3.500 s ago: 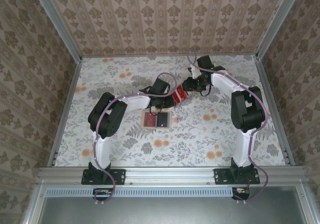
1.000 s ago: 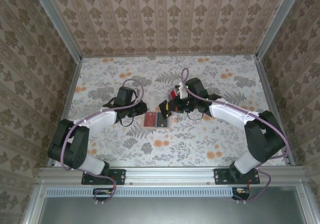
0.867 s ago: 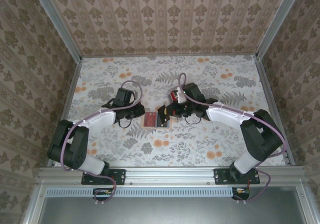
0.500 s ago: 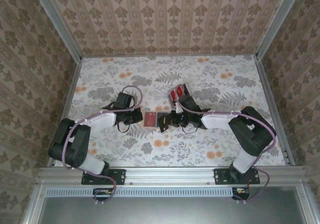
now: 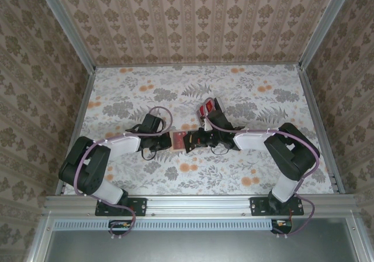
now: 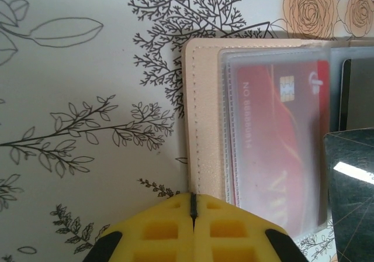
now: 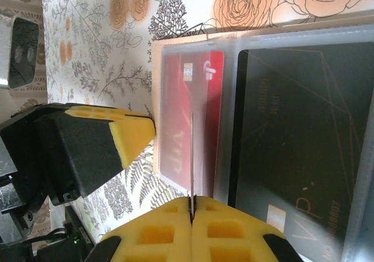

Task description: Put the credit cards into the card holder

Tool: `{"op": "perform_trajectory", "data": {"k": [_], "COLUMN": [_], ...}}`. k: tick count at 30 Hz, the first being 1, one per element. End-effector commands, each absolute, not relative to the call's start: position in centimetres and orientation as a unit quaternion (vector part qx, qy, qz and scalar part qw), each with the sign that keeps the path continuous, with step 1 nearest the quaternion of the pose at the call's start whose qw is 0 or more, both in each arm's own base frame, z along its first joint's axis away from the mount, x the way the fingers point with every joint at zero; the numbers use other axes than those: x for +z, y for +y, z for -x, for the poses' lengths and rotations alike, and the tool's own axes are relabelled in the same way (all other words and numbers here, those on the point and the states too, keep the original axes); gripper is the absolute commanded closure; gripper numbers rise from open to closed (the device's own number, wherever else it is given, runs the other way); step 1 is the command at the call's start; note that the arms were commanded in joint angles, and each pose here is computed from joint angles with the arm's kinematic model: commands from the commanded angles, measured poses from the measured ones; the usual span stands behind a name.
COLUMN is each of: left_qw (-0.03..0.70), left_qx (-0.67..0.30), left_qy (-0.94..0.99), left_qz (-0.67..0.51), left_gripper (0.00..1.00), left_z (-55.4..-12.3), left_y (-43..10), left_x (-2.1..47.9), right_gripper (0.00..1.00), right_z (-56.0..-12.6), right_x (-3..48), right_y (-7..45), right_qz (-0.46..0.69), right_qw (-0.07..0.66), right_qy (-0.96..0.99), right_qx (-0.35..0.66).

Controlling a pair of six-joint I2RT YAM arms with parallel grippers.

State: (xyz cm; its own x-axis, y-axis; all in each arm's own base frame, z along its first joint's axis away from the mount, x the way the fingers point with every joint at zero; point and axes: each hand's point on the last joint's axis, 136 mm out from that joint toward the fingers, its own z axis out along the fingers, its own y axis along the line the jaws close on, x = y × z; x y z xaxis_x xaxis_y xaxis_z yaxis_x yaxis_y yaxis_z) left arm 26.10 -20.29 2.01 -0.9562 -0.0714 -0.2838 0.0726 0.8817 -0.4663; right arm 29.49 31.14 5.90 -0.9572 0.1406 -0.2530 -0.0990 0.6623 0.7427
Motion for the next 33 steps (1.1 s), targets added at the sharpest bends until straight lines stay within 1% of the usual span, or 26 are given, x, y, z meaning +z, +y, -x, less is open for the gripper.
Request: {"op": "perform_trajectory", "data": {"k": [1,9,23,33], "left_qw": [0.133,0.14,0.14,0.133], "left_qx": [-0.224,-0.213,-0.215,-0.216], "left_qy": [0.965,0.967,0.967,0.967], "left_qz": [0.012,0.013,0.013,0.01], "left_gripper": [0.95,0.96,0.96,0.97], "left_z": [-25.2,-25.2,-25.1,-25.0], "left_y": [-19.6,-19.0,-19.2,-19.7], "left_x": [1.0,1.2,1.1,0.9], "right_gripper": [0.94,0.94,0.94,0.94], "right_z": [-30.4,-30.9,-31.4,-32.6], "right_x": [6.6,5.9,4.1,3.1], "right_y": [31.0,29.8,31.1,31.6], "right_qz": [-0.006,-0.017,-0.019,-0.026], "right_qw": [0.169,0.172,0.147,0.151], "right_qy": [0.9,0.905,0.903,0.903], "right_qx": [0.402,0.39,0.403,0.4]}}
